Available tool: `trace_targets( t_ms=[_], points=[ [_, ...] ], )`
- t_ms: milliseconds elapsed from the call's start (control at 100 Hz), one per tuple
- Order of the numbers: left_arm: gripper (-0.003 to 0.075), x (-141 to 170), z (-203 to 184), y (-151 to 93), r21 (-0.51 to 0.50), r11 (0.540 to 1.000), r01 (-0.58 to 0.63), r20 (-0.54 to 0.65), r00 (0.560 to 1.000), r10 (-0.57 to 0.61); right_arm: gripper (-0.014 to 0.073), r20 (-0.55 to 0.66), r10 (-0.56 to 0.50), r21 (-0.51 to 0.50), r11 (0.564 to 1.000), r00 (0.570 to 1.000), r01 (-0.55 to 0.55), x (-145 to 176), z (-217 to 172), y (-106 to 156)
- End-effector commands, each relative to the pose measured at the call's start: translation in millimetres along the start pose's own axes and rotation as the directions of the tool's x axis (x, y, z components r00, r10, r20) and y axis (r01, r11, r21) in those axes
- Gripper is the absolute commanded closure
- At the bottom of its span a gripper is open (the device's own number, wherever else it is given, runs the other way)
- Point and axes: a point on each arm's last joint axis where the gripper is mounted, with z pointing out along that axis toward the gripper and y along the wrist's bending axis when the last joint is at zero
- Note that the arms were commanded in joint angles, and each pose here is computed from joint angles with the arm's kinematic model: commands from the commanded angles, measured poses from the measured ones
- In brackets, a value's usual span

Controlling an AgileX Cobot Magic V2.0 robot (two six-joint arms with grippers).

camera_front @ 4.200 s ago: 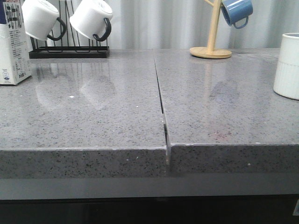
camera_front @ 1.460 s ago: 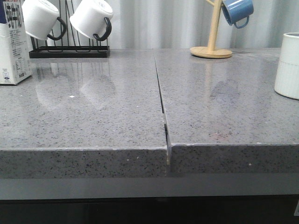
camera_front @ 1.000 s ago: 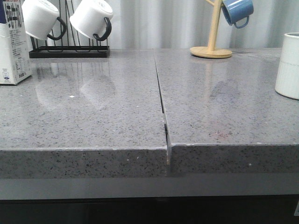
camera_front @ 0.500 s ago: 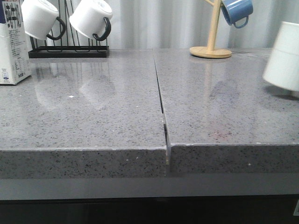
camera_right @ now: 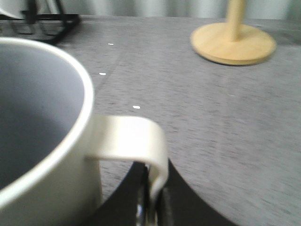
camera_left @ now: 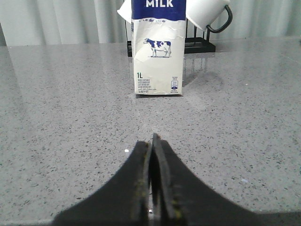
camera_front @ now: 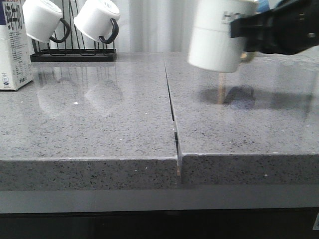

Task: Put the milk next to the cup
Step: 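Carry the mug toward the table center and lower it down, then open the right gripper and withdraw it from the mug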

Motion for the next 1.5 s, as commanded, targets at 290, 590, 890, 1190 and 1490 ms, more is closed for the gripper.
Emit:
trace_targets(
  t_ms=[290,590,890,1190,1490],
  points=[
    [0.0741,4,0,0,0.001,1.0,0.009,0.075,0.997,-0.009,0.0641,0.069,-0.013,-0.119,0.993,0.998,0.021,-9,36,41],
    [0.0741,4,0,0,0.001,1.0,0.009,0.075,0.997,-0.009,0.0641,-0.016,-0.024,-0.111,0.994,1.0,0.022,2,40,42],
    [0.0741,4,0,0,0.001,1.0,0.009,0.075,0.997,-0.009,0.0513,0.0,-0.023,-0.111,0.994,1.0,0.023,-6,30,42],
    [0.0741,4,0,0,0.001,1.0,0.009,0.075,0.997,-0.009,0.0234,-0.012,-0.026,-0.109,0.994,1.0,0.024,-7,25,42],
    [0.0741,4,0,0,0.001,1.0,0.009,0.075,0.997,-0.009,0.0234,-0.049,-0.031,-0.098,0.995,0.998,0.026,-5,-22,37]
  ],
)
